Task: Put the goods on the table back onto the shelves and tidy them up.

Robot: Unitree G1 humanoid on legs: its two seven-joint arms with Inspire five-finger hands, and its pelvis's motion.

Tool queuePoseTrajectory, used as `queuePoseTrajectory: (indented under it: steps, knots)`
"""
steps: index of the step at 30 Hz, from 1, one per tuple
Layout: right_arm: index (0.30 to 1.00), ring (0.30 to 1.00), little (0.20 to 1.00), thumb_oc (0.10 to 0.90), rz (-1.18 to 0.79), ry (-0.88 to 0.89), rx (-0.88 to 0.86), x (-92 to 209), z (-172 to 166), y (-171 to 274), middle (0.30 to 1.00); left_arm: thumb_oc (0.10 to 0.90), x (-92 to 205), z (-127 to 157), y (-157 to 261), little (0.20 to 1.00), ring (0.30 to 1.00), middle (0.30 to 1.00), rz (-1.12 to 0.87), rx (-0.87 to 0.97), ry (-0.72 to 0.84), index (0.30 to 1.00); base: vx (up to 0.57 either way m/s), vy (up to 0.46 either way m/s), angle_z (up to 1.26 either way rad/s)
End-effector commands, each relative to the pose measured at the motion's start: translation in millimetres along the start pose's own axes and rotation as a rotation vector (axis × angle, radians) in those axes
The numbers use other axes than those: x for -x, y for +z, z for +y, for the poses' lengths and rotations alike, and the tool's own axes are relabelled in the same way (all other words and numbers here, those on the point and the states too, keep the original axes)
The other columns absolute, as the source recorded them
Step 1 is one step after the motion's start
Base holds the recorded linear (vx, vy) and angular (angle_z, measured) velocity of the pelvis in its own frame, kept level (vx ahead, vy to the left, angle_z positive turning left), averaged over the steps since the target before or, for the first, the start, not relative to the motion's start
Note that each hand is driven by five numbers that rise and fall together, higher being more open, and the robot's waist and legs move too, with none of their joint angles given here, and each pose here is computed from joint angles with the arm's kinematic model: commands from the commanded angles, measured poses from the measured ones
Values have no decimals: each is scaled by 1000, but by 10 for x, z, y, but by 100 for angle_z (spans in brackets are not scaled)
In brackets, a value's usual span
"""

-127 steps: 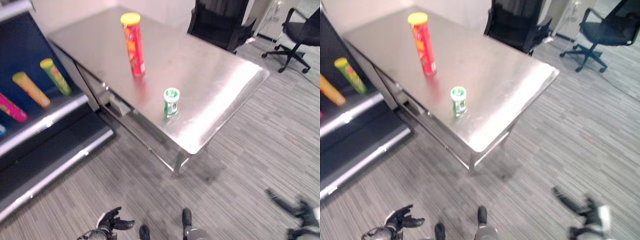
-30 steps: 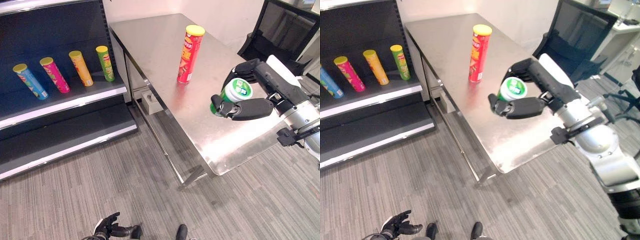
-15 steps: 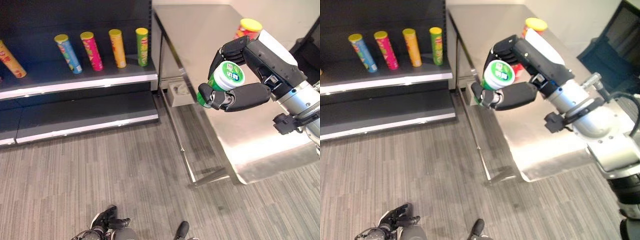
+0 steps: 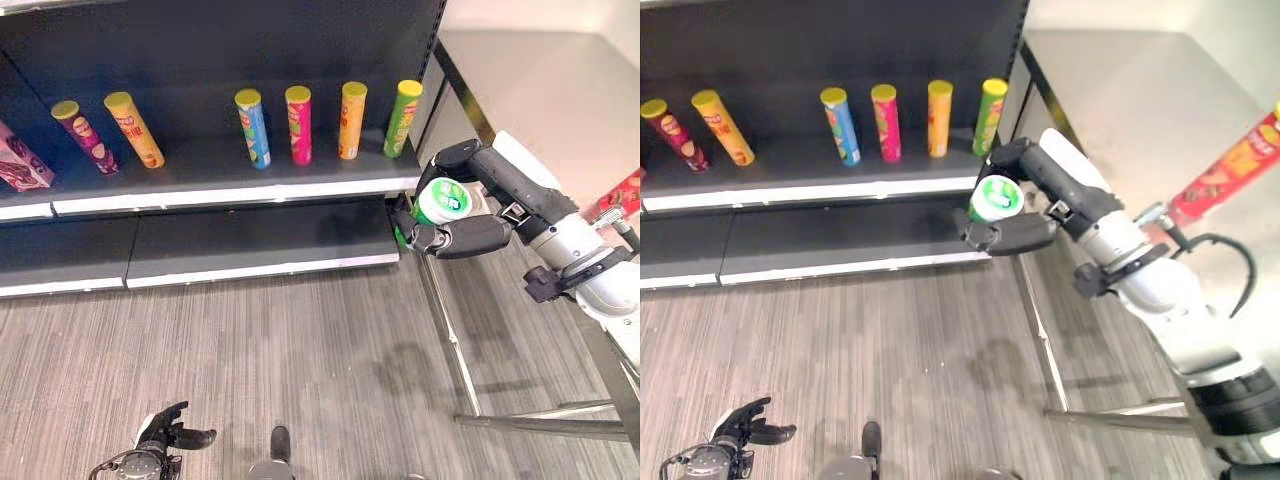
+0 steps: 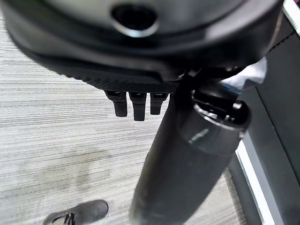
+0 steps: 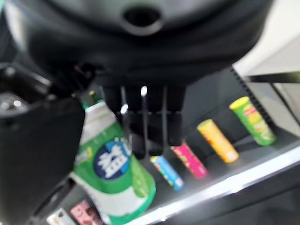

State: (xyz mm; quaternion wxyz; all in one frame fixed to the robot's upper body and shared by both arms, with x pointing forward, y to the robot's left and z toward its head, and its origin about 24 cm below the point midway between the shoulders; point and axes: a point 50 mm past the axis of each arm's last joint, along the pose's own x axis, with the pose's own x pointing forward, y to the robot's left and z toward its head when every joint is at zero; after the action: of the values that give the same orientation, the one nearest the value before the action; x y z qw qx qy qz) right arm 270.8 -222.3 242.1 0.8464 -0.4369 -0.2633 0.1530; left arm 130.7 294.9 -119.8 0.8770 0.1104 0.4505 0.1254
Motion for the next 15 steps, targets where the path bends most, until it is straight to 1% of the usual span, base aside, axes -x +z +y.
queuePoseTrajectory:
  steps: [1, 3, 6, 9, 15]
  knots:
    - [300, 300, 300, 400, -234, -232, 87, -131, -548, 470, 300, 800, 21, -15, -7, 900, 900, 900, -24, -83, -38, 900, 182, 10, 55]
    - [300, 300, 300, 400, -238, -237, 85, -148, -556, 470, 300, 800, 20, -109, -18, 900, 900, 900, -21, -76, -65, 900, 246, -25, 35]
    - [300, 300, 300, 400, -253, -249, 97, -184, -599, 503, 300, 800, 7, -219, 49, 900, 900, 900, -45, -77, -93, 900, 189, -67, -9]
    - [300, 300, 300, 400, -275, -240, 99, -240, -606, 547, 300, 800, 7, -263, 40, 900, 900, 900, -43, -71, -101, 900, 232, -159, 21]
    - [300, 300, 300, 400, -391, -193, 145, -403, -642, 832, 300, 800, 30, -319, 44, 900, 900, 900, -57, -5, -105, 900, 236, -207, 35]
